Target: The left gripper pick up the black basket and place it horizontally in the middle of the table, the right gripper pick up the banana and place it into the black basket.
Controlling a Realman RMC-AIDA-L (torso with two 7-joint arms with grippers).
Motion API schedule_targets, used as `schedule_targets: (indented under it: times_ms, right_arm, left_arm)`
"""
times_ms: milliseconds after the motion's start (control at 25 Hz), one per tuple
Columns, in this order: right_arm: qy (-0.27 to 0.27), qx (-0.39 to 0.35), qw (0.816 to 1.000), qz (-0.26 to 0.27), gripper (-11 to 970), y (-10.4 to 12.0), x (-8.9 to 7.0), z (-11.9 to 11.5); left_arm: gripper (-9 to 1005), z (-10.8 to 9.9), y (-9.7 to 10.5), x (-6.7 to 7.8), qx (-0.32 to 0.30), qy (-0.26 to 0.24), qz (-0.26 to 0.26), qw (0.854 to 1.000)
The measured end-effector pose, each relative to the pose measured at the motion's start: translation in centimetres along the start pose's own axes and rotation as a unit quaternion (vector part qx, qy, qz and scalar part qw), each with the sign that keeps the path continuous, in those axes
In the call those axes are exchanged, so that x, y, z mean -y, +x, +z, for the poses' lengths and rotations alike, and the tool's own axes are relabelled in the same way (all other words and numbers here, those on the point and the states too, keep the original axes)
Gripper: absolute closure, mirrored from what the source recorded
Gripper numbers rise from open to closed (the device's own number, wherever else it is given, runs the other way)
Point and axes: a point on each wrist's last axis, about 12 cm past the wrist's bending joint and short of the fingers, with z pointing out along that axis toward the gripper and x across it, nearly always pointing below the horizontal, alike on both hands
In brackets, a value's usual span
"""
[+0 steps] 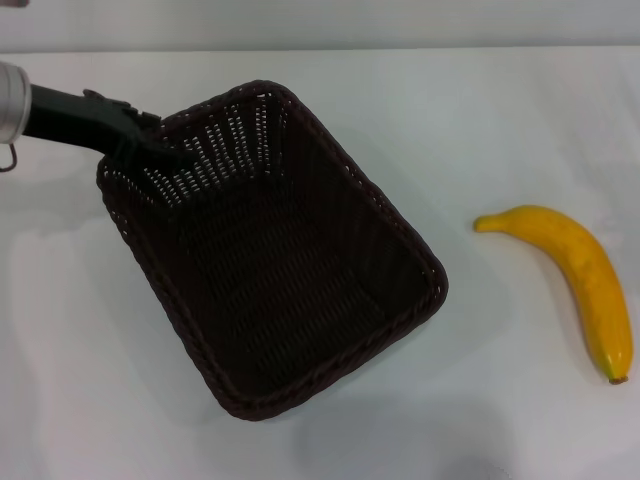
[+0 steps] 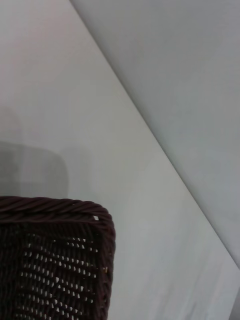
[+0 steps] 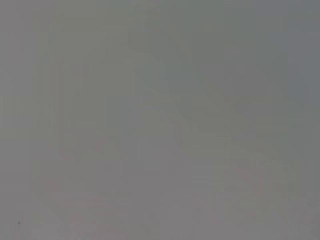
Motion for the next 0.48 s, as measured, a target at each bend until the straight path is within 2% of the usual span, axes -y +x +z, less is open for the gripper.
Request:
schedule_targets:
  times_ms: [120,480]
  right_arm:
    - [0.001,0.000,1.000,0.000,118,-0.03,0.08,0.01]
    - [-0.001,0.001,1.000,-0.001,118,-0.10,0.04,0.12]
  left_arm:
    - [150,0.07,0.33,0.01,-0.003,-0.001,-0.005,1.000]
    - [287,0.21,0.95,0.16,-0.007,0.001,-0.017,1.000]
